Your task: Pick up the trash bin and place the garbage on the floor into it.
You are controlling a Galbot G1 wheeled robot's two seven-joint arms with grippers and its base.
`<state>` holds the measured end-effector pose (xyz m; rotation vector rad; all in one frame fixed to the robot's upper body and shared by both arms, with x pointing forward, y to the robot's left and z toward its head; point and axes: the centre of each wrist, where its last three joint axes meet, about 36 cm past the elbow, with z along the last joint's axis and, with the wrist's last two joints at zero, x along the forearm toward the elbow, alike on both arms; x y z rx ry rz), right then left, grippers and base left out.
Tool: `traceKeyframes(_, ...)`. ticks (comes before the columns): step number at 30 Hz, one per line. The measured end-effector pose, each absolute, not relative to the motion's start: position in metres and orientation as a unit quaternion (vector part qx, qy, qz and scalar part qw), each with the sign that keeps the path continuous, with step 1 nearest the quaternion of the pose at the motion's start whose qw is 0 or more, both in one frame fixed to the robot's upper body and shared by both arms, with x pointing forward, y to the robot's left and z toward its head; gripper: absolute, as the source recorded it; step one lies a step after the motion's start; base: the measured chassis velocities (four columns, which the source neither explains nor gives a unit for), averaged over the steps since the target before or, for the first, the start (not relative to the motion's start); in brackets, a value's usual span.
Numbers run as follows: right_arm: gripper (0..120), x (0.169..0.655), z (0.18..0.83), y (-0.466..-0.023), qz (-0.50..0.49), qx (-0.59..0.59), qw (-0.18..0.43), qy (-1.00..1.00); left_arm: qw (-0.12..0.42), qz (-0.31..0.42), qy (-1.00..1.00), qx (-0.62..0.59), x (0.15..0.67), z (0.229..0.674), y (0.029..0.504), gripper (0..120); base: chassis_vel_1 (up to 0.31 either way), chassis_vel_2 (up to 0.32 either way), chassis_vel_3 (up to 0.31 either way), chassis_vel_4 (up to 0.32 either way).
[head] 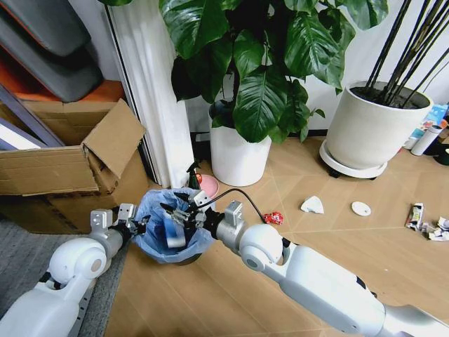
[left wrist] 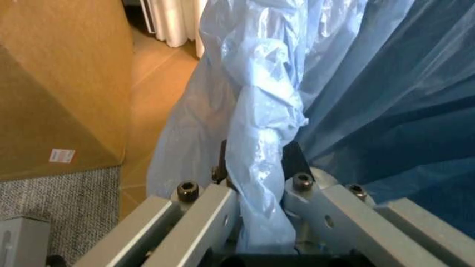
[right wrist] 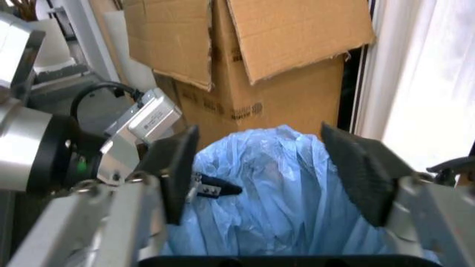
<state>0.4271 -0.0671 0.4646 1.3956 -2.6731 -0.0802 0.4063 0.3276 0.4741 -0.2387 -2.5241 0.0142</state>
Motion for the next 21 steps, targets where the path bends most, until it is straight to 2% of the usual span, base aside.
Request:
traceKeyframes(2, 75, 0.429, 0.469, -0.067, -0.034, 0.446, 0.054, -0.893, 0.299, 0.005, -0.95, -0.087, 0.405, 0.474, 0.329, 0, 0.0, 0.0, 0.0, 0.0)
traceKeyframes(3, 75, 0.429, 0.469, -0.067, -0.034, 0.446, 0.054, -0.893, 0.299, 0.005, -0.95, -0.087, 0.405, 0.474, 0.329, 0, 0.0, 0.0, 0.0, 0.0)
traceKeyframes(5, 86, 0.433, 0.473, -0.076, -0.039, 0.414, 0.046, -0.908, 0.297, 0.005, -0.951, -0.082, 0.404, 0.473, 0.331, 0, 0.0, 0.0, 0.0, 0.0)
traceKeyframes(6, 86, 0.433, 0.473, -0.076, -0.039, 0.414, 0.046, -0.908, 0.297, 0.005, -0.951, -0.082, 0.404, 0.473, 0.331, 0, 0.0, 0.0, 0.0, 0.0)
traceKeyframes(9, 98, 0.44, 0.469, -0.1, -0.03, 0.358, 0.041, -0.932, 0.295, 0.008, -0.952, -0.078, 0.401, 0.472, 0.33, 0, 0.0, 0.0, 0.0, 0.0)
traceKeyframes(21, 100, 0.441, 0.423, -0.178, 0.002, 0.201, 0.062, -0.978, 0.288, 0.016, -0.954, -0.08, 0.391, 0.47, 0.322, 0, 0.0, 0.0, 0.0, 0.0)
